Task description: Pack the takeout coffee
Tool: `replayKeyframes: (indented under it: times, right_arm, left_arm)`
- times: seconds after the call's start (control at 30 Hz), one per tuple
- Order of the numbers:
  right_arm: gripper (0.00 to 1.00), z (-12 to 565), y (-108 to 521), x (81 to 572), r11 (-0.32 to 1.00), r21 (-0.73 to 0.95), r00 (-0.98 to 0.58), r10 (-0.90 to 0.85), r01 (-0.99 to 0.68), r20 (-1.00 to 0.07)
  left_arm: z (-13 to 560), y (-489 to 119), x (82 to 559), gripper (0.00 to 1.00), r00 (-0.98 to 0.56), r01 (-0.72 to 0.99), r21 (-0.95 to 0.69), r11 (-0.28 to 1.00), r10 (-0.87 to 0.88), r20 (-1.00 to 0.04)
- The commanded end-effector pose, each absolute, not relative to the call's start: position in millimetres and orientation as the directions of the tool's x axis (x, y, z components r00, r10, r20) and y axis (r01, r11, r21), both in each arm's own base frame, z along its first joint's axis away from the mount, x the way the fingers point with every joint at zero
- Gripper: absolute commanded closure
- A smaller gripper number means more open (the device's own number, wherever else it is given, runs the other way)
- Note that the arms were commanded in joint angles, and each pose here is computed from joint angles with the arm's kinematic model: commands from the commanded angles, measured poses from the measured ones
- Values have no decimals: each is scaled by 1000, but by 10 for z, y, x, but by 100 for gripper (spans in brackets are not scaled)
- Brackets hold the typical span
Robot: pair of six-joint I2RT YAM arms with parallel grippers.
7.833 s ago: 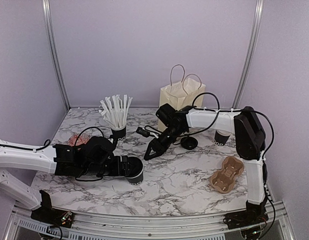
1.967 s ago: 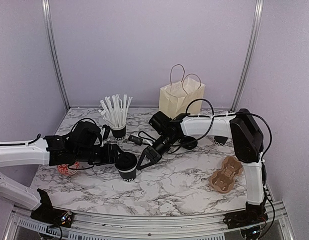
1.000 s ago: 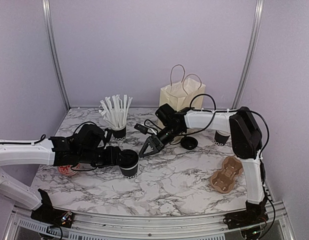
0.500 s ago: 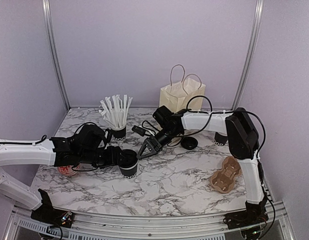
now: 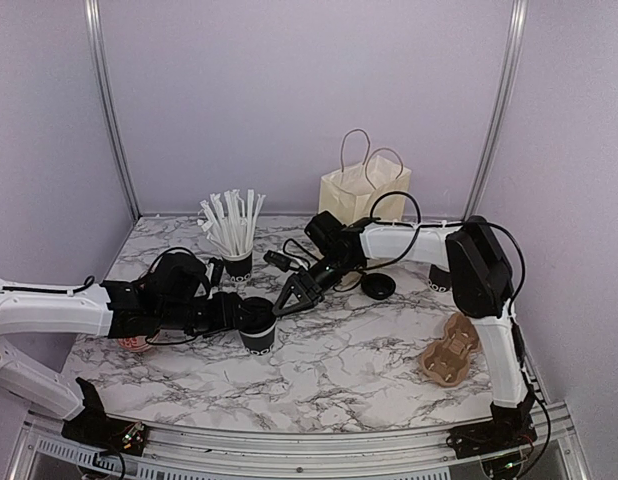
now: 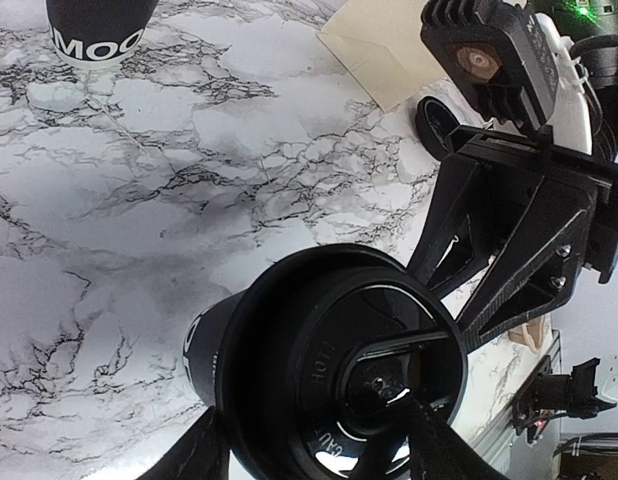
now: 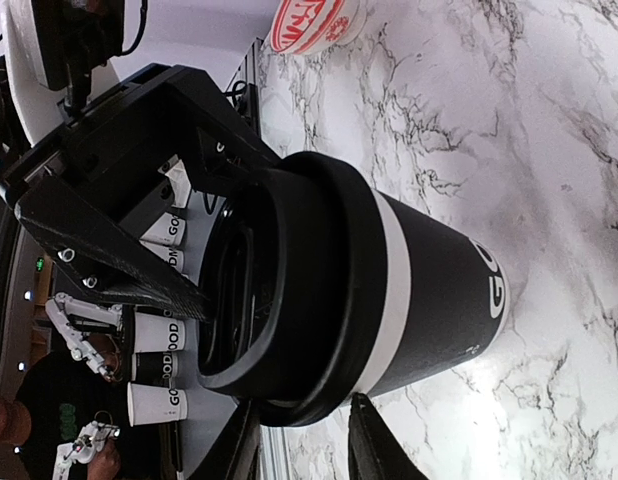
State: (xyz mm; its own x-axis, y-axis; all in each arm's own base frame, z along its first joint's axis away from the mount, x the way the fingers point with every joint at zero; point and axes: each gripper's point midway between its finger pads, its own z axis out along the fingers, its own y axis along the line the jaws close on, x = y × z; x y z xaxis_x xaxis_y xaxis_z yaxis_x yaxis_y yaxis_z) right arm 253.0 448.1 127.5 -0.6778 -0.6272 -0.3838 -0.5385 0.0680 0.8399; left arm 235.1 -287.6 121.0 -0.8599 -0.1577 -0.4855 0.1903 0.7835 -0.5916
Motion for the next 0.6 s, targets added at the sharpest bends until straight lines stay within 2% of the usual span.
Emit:
replayKeyframes:
  times: [0.0,0.13,0.43,0.57]
  right_arm:
    - [70,1314,4692,2464,10,848,-658,-636,-531,-404]
    - [69,1318,4765,2408,1,852,-651,-645,-524,-400]
    - [75,1228,4853,2273,8,866,-647,-668,-500,-367]
    - [81,1194,4877,2251,0,871,-644,-673,-491,-364]
  left_arm:
    - [785,-2799,2176,40,-909,158,-554,818,-100,-406]
    - [743,-2798,2150,40,-915,153,-554,819,-93,-392]
    - [603,-2827,2105,41,-928,141,-570,809,-93,-361]
    - [518,-2874,2069,41,-936,142,-571,809,-79,-344]
